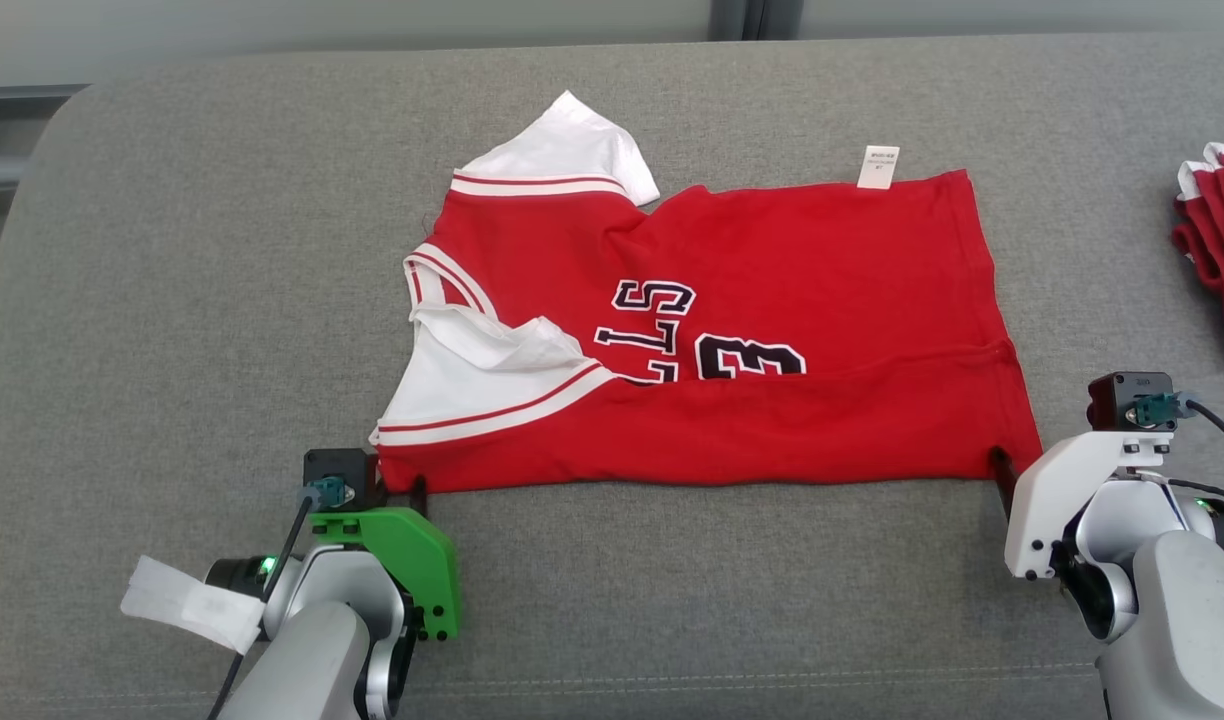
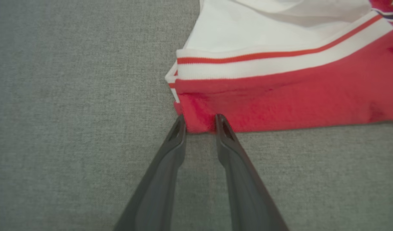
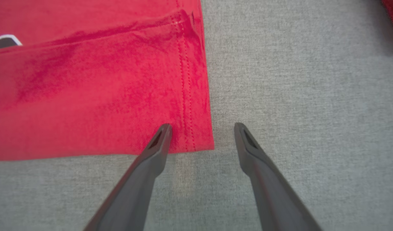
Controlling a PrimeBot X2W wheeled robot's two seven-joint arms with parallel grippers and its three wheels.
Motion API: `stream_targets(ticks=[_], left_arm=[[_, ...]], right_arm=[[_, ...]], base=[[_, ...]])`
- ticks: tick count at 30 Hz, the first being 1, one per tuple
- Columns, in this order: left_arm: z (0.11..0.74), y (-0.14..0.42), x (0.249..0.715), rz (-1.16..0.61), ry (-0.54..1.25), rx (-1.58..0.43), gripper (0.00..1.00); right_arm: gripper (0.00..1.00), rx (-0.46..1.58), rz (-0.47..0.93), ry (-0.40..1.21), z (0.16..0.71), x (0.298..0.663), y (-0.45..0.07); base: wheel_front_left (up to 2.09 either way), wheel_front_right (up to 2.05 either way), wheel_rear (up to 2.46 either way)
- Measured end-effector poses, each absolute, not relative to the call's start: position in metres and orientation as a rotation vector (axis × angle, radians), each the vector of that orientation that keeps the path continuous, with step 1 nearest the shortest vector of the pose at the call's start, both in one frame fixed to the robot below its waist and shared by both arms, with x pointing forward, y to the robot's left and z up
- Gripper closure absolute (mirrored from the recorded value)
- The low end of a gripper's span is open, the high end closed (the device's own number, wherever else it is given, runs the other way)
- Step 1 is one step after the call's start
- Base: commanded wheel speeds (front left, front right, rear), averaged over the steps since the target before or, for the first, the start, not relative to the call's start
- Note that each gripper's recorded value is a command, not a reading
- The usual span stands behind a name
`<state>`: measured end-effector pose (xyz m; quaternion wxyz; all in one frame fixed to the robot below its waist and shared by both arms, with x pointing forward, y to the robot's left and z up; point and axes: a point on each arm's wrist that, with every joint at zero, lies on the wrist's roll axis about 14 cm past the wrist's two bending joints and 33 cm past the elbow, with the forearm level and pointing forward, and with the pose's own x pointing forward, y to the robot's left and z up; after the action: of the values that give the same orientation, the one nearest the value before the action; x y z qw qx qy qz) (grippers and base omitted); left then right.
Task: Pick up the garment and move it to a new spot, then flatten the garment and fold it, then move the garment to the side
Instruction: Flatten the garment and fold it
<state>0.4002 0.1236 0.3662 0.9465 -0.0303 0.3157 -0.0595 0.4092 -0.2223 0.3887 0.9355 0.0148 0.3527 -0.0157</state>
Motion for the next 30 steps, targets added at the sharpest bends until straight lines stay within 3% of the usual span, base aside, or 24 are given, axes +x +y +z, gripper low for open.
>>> stream_targets(ticks=[3, 5, 6, 7, 9, 10, 11, 12, 14, 15, 30], left_arm=[[0.364, 0.123, 0.401, -0.125, 0.650, -0.064, 0.58], [0.363, 0.122, 0.401, -0.126, 0.654, -0.064, 0.58], [0.362, 0.122, 0.401, -0.127, 0.657, -0.064, 0.58], [0.361, 0.122, 0.401, -0.126, 0.658, -0.064, 0.58], [0.361, 0.123, 0.401, -0.126, 0.660, -0.064, 0.60], [0.361, 0.123, 0.401, -0.125, 0.660, -0.064, 0.61], [0.361, 0.123, 0.401, -0.125, 0.660, -0.064, 0.63], [0.361, 0.123, 0.401, -0.125, 0.659, -0.065, 0.67], [0.362, 0.123, 0.400, -0.125, 0.659, -0.068, 0.95], [0.362, 0.123, 0.400, -0.126, 0.658, -0.068, 1.00], [0.369, 0.132, 0.374, -0.090, 0.644, -0.114, 1.00]], right_arm=[[0.00, 0.031, -0.029, 0.720, 0.387, 0.413, -0.221], [0.07, 0.026, -0.024, 0.719, 0.386, 0.415, -0.220], [0.16, 0.025, -0.023, 0.715, 0.386, 0.417, -0.220], [0.47, 0.023, -0.019, 0.715, 0.385, 0.418, -0.219], [0.62, 0.018, -0.012, 0.722, 0.383, 0.419, -0.217], [0.75, 0.012, -0.008, 0.720, 0.383, 0.419, -0.217], [0.94, 0.009, -0.007, 0.718, 0.383, 0.420, -0.217], [1.00, 0.007, -0.005, 0.718, 0.383, 0.420, -0.216], [1.00, 0.004, -0.003, 0.715, 0.384, 0.420, -0.216], [1.00, -0.001, -0.003, 0.712, 0.384, 0.420, -0.217], [1.00, 0.027, -0.034, 0.697, 0.393, 0.389, -0.226]], base=[[0.00, 0.00, 0.00], [0.00, 0.00, 0.00], [0.00, 0.00, 0.00], [0.00, 0.00, 0.00], [0.00, 0.00, 0.00], [0.00, 0.00, 0.00], [0.00, 0.00, 0.00], [0.00, 0.00, 0.00], [0.00, 0.00, 0.00], [0.00, 0.00, 0.00], [0.00, 0.00, 0.00]])
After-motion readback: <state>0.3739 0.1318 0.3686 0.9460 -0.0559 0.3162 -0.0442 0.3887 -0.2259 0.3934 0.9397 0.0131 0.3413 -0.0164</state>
